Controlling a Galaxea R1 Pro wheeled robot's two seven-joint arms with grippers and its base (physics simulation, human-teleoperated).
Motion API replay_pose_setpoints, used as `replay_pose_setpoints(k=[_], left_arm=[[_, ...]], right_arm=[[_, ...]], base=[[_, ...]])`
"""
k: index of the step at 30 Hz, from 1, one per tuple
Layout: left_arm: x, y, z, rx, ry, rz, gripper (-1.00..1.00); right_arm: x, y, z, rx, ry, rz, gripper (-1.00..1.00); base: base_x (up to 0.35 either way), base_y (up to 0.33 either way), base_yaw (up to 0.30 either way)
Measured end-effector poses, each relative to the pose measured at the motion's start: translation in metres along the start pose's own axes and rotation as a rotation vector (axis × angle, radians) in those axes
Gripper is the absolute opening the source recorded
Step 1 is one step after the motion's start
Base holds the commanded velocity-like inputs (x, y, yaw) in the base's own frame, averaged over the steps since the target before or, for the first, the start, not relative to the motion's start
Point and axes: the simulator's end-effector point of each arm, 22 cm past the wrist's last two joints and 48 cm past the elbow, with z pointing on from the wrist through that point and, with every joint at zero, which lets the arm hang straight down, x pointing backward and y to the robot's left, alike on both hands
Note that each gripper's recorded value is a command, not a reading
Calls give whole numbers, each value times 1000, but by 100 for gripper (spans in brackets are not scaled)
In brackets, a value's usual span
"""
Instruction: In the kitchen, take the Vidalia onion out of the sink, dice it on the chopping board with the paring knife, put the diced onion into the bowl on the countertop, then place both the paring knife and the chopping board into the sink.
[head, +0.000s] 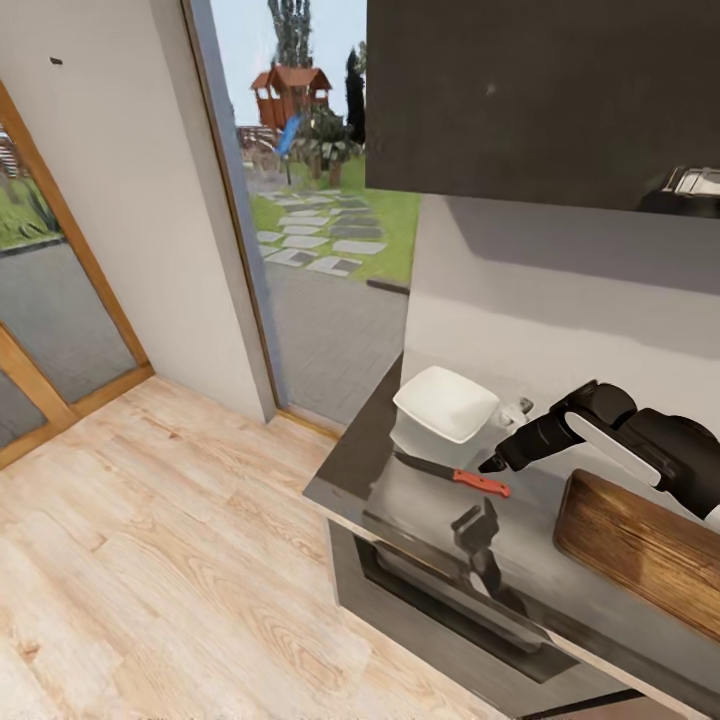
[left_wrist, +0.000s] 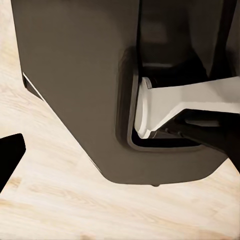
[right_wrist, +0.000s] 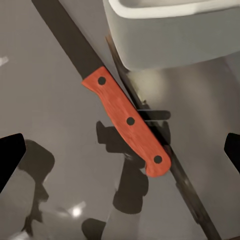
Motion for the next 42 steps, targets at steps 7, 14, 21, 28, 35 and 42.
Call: replay_pose_setpoints(k=[7, 14, 21, 28, 35, 42], left_arm=[[4, 0, 0, -1, 10, -1, 100], [7, 0, 0, -1, 19, -2, 100], [10, 0, -1, -1, 27, -3, 100], [12, 1, -1, -2, 31, -3, 100], [15, 2, -1, -3, 40, -4, 100], [18, 2, -1, -4, 48, -5, 100]], right_arm=[[2, 0, 5, -5, 8, 3, 100], [5, -1, 11, -9, 16, 5, 100], [7, -1, 15, -13, 23, 8, 100], [8, -1, 17, -15, 25, 9, 100], [10, -1, 22, -19, 32, 11, 100], [12, -2, 26, -23, 39, 13, 100]], base=[[0, 0, 0], [0, 0, 0], [0, 0, 0], [0, 0, 0], [0, 0, 0], [0, 0, 0]])
